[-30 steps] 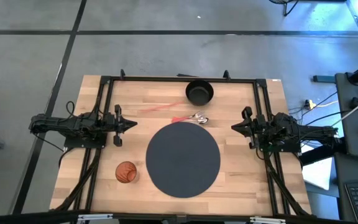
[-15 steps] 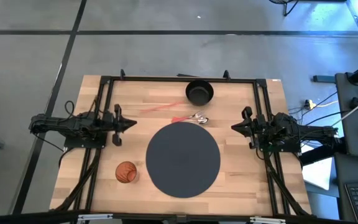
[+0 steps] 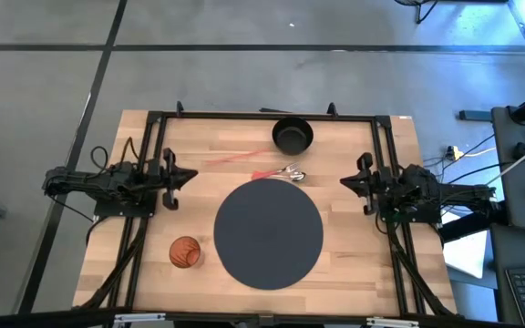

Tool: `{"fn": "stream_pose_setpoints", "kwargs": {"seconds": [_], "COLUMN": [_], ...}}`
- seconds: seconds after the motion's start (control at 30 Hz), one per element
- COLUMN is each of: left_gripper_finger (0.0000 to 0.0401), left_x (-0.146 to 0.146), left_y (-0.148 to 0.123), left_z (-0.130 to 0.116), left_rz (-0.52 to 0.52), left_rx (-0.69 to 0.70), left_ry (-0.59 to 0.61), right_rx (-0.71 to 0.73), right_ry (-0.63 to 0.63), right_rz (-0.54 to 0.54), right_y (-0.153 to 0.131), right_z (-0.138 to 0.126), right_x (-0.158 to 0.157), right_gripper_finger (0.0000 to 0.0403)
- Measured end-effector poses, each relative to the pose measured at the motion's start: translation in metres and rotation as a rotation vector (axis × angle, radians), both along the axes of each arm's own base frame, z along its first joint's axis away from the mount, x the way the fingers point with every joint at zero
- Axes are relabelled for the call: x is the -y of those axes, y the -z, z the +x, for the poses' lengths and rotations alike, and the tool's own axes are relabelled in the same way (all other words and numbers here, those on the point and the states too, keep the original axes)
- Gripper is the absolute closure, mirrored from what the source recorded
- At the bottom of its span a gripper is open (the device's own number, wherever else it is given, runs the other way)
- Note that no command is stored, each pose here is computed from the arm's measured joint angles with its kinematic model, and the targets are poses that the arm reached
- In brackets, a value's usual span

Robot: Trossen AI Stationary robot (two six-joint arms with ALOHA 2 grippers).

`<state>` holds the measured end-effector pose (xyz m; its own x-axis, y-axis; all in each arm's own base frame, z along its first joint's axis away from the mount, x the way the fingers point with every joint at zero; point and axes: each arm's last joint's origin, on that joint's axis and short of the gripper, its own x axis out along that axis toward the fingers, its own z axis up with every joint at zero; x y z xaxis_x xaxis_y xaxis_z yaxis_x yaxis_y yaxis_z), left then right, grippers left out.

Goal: Pick & Place Utensil
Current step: Put the black bowl on the center of the blue mat

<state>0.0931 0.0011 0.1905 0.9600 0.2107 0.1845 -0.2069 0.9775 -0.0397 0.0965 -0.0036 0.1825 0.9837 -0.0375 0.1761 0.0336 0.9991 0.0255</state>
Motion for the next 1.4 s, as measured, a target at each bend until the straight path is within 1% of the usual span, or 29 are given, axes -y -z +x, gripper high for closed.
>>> {"fn": "stream_pose_setpoints", "kwargs": {"seconds": [0.1,0.17,0.27,0.33,0.43,0.53,0.63,0.67,0.73,0.8,0.87,1.0,1.07,1.1,1.13,1.2,1.23,1.33,1.4], "left_gripper_finger": [0.0397,0.0397,0.0397,0.0397,0.0397,0.0397,0.0397,0.0397,0.0397,0.0397,0.0397,0.0397,0.0397,0.0397,0.0397,0.0397,0.0397,0.0397,0.0397], "left_x": [0.000,0.000,0.000,0.000,0.000,0.000,0.000,0.000,0.000,0.000,0.000,0.000,0.000,0.000,0.000,0.000,0.000,0.000,0.000], "left_y": [0.003,0.004,0.005,0.004,0.004,0.005,0.005,0.004,0.004,0.004,0.004,0.004,0.004,0.004,0.004,0.004,0.004,0.004,0.004], "left_z": [0.001,0.001,0.001,0.001,0.001,0.001,0.001,0.001,0.001,0.001,0.001,0.001,0.001,0.001,0.001,0.001,0.001,0.001,0.001], "left_rz": [0.014,0.018,0.019,0.018,0.018,0.018,0.018,0.018,0.018,0.024,0.032,0.032,0.033,0.033,0.033,0.035,0.040,0.050,0.051], "left_rx": [-0.034,-0.050,-0.051,-0.050,-0.050,-0.051,-0.051,-0.051,-0.051,-0.052,-0.053,-0.053,-0.054,-0.054,-0.054,-0.054,-0.055,-0.057,-0.058], "left_ry": [-0.009,-0.009,-0.009,-0.010,-0.009,-0.009,-0.009,-0.010,-0.009,-0.010,-0.011,-0.012,-0.012,-0.012,-0.012,-0.013,-0.013,-0.015,-0.015], "right_rx": [0.030,0.022,-0.061,-0.141,-0.269,-0.441,-0.635,-0.688,-0.810,-0.895,-0.975,-1.218,-1.324,-1.350,-1.374,-1.418,-1.425,-1.434,-1.445], "right_ry": [0.020,0.052,0.148,0.205,0.266,0.325,0.398,0.405,0.345,0.295,0.285,0.255,0.252,0.254,0.230,0.122,0.088,0.053,0.035], "right_rz": [-0.010,-0.005,-0.011,-0.010,-0.016,-0.047,-0.072,-0.063,-0.030,0.000,-0.012,-0.118,-0.137,-0.133,-0.128,-0.122,-0.128,-0.163,-0.175], "right_y": [-0.003,-0.008,-0.019,-0.031,-0.056,-0.082,-0.107,-0.114,-0.123,-0.129,-0.129,-0.110,-0.102,-0.099,-0.094,-0.082,-0.077,-0.070,-0.066], "right_z": [0.000,0.000,0.003,0.007,0.020,0.041,0.065,0.073,0.091,0.110,0.127,0.155,0.163,0.167,0.170,0.173,0.175,0.178,0.180], "right_x": [0.000,0.001,0.005,0.008,0.015,0.026,0.047,0.055,0.074,0.095,0.115,0.154,0.167,0.173,0.178,0.183,0.185,0.188,0.189], "right_gripper_finger": [0.0379,0.0379,0.0379,0.0379,0.0380,0.0380,0.0380,0.0381,0.0391,0.0398,0.0395,0.0394,0.0398,0.0399,0.0398,0.0392,0.0388,0.0366,0.0345]}}
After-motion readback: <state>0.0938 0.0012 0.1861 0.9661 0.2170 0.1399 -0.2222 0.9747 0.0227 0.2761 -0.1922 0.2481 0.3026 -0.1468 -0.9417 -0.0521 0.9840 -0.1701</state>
